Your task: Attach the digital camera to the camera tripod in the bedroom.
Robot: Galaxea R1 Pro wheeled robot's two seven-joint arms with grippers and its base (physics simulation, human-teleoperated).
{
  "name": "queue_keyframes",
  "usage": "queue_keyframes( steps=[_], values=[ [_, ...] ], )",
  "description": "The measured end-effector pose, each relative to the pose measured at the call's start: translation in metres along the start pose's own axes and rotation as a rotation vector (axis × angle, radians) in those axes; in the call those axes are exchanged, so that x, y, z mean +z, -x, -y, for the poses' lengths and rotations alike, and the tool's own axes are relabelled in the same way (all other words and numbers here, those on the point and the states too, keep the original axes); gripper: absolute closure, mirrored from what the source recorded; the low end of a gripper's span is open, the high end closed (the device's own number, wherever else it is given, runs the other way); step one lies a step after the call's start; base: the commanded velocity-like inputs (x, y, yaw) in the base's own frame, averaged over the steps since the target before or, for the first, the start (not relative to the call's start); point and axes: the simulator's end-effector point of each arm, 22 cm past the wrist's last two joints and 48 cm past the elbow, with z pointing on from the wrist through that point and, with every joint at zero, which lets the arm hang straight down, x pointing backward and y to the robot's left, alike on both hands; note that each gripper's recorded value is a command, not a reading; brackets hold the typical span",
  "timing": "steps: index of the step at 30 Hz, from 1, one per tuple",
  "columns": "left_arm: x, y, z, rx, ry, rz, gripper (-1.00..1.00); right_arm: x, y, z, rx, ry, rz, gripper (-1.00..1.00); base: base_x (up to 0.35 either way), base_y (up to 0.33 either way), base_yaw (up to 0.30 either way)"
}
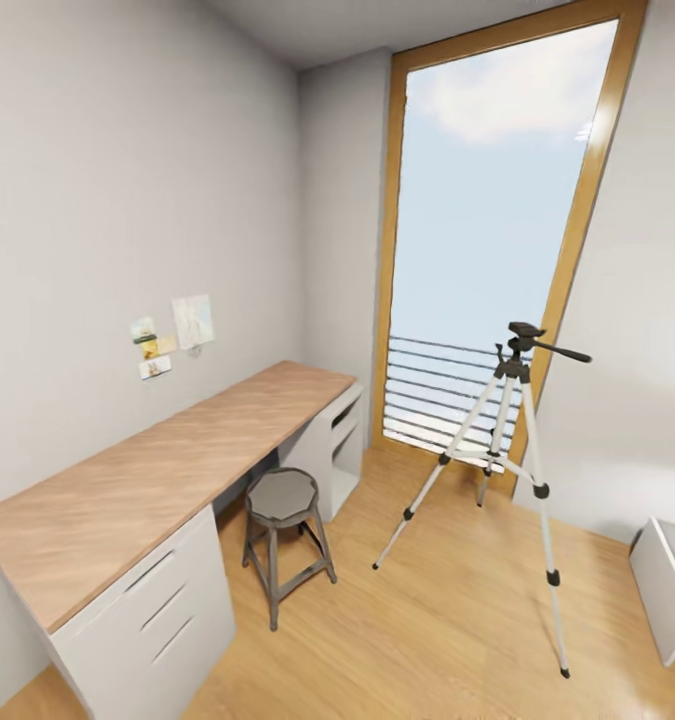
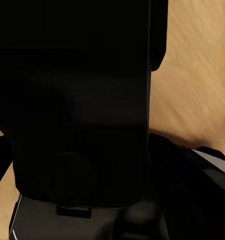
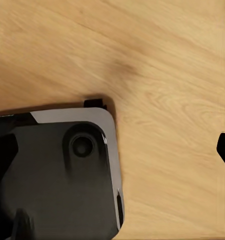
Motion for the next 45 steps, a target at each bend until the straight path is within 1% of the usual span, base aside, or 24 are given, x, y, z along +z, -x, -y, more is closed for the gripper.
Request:
queue_keyframes(
  steps=[45],
  values=[
    [-0.0017,0.0071,0.0041,0.002,-0.005,0.020,1.00,-0.0010,0.0074,-0.0009,-0.002,0.003,0.018,-1.00,0.001,0.000,-0.290]
  ],
)
